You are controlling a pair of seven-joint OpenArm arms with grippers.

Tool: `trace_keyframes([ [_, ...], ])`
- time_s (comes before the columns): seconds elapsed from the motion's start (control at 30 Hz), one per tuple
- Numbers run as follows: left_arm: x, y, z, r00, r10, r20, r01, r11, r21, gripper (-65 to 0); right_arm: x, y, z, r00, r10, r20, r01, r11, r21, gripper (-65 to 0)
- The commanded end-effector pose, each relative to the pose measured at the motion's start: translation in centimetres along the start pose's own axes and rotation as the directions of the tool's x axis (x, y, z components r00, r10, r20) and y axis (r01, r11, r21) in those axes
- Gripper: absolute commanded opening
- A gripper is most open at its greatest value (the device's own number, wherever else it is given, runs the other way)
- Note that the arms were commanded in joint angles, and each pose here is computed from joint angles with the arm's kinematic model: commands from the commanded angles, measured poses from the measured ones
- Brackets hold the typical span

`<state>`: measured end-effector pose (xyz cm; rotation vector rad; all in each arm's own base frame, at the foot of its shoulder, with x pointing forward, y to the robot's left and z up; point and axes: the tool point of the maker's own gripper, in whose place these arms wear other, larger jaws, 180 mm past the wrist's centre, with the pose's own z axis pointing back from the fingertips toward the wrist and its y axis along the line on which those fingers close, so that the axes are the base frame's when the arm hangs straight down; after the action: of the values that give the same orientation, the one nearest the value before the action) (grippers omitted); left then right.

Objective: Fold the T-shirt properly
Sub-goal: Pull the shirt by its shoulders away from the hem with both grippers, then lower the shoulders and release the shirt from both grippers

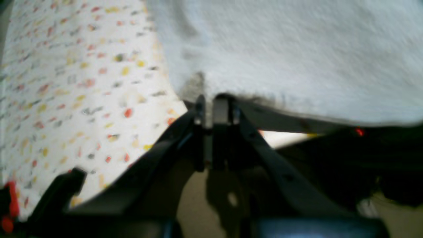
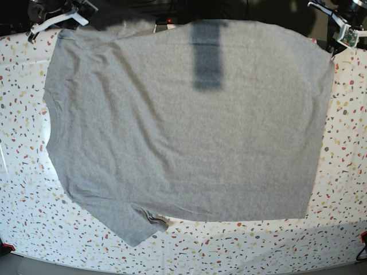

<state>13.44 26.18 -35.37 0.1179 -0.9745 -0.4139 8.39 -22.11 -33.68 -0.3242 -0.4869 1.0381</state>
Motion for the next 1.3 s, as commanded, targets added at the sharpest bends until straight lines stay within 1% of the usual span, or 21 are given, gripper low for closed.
trace_keyframes([
  [0.0, 0.7, 1.2, 0.1, 1.0, -0.01, 0.019, 0.009, 0.999, 0.043, -65.0, 1.0, -1.1, 0.0, 0.999, -0.006, 0.036, 0.007, 0.999, -0.033, -65.0],
  [0.1, 1.2, 1.9, -0.6, 1.0, -0.012, 0.026, 0.011, 0.998, 0.067, -65.0, 2.8, -3.0, -0.6, 0.994, -0.038, 0.105, 0.045, 0.996, -0.072, -65.0],
  [0.2, 1.9, 2.5, -1.4, 0.999, -0.014, 0.033, 0.011, 0.996, 0.084, -65.0, 4.8, -4.6, -1.2, 0.977, -0.091, 0.19, 0.108, 0.991, -0.079, -65.0],
  [0.27, 2.0, 3.0, -2.1, 1.0, -0.012, 0.025, 0.009, 0.995, 0.097, -65.0, 5.2, -5.5, -1.9, 0.971, -0.111, 0.211, 0.13, 0.988, -0.08, -65.0],
  [0.33, 2.3, 3.5, -2.7, 1.0, -0.011, 0.027, 0.008, 0.994, 0.11, -65.0, 5.0, -6.6, -2.8, 0.971, -0.11, 0.211, 0.135, 0.985, -0.105, -65.0],
  [0.43, 3.5, 4.1, -3.4, 0.998, -0.013, 0.064, 0.005, 0.992, 0.125, -65.0, 4.5, -8.6, -4.2, 0.969, -0.108, 0.221, 0.144, 0.977, -0.155, -65.0],
  [0.47, 4.0, 4.3, -3.7, 0.997, -0.014, 0.079, 0.003, 0.991, 0.13, -65.0, 4.3, -9.1, -4.7, 0.967, -0.125, 0.223, 0.162, 0.974, -0.157, -65.0],
  [0.6, 5.4, 5.1, -4.6, 0.994, -0.017, 0.111, 0.0, 0.989, 0.151, -65.0, 3.7, -10.2, -6.5, 0.966, -0.155, 0.208, 0.181, 0.977, -0.115, -65.0],
  [0.77, 6.4, 6.0, -5.4, 0.991, -0.014, 0.134, -0.009, 0.985, 0.171, -65.0, 3.2, -12.3, -8.1, 0.953, -0.214, 0.214, 0.242, 0.964, -0.113, -65.0],
  [0.9, 5.5, 6.8, -6.5, 0.995, 0.013, 0.099, -0.031, 0.982, 0.186, -65.0, 2.3, -12.8, -9.3, 0.947, -0.254, 0.196, 0.273, 0.959, -0.079, -65.0],
  [1.0, 4.9, 7.2, -7.1, 0.995, 0.032, 0.091, -0.049, 0.98, 0.192, -65.0, 2.0, -13.2, -10.0, 0.94, -0.279, 0.195, 0.299, 0.95, -0.084, -65.0],
  [1.13, 5.0, 6.8, -8.2, 0.994, 0.039, 0.097, -0.053, 0.988, 0.143, -65.0, 2.3, -13.1, -11.1, 0.924, -0.314, 0.22, 0.335, 0.94, -0.065, -65.0],
  [1.27, 5.6, 7.1, -8.6, 0.993, 0.041, 0.111, -0.057, 0.987, 0.147, -65.0, 2.6, -13.2, -12.4, 0.905, -0.359, 0.227, 0.377, 0.926, -0.04, -65.0],
])
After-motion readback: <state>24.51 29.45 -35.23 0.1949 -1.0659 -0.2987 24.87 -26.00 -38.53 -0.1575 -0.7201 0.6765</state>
